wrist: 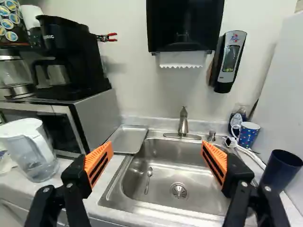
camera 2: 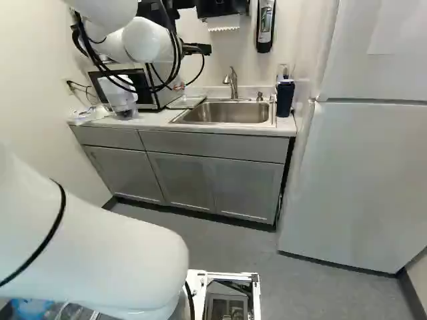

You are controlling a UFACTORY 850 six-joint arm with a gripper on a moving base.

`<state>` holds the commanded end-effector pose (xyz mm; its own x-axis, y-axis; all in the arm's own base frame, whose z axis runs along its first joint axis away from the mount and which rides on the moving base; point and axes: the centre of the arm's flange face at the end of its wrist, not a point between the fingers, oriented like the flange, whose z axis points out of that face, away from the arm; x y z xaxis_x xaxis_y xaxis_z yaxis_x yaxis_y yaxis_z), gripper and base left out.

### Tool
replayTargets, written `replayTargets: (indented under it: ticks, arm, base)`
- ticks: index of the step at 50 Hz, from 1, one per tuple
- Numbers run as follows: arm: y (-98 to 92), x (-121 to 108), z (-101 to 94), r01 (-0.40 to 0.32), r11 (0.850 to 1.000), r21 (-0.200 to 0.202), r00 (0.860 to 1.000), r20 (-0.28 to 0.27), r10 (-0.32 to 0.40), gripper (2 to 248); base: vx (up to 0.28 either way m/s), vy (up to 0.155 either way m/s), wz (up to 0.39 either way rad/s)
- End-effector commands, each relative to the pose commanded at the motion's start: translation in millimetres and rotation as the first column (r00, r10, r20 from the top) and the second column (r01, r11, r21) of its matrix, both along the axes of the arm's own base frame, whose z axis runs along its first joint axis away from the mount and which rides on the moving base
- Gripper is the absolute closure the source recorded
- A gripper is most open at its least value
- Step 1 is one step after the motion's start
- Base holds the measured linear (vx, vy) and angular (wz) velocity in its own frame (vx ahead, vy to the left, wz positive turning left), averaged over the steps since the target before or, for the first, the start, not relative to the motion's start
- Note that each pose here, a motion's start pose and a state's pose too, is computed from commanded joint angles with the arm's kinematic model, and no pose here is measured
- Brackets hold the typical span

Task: Rinse the cup and place it in the tray

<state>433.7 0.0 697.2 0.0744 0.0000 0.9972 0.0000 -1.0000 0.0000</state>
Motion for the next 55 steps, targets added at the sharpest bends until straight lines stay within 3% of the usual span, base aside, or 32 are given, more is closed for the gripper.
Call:
replayTargets:
  ticks: [55]
  arm:
    - [0.0, 0.0, 0.0, 0.000, 1.000, 0.000, 1.000, 0.000, 0.000, 3]
  base:
    - [0.098, 0.027, -0.210]
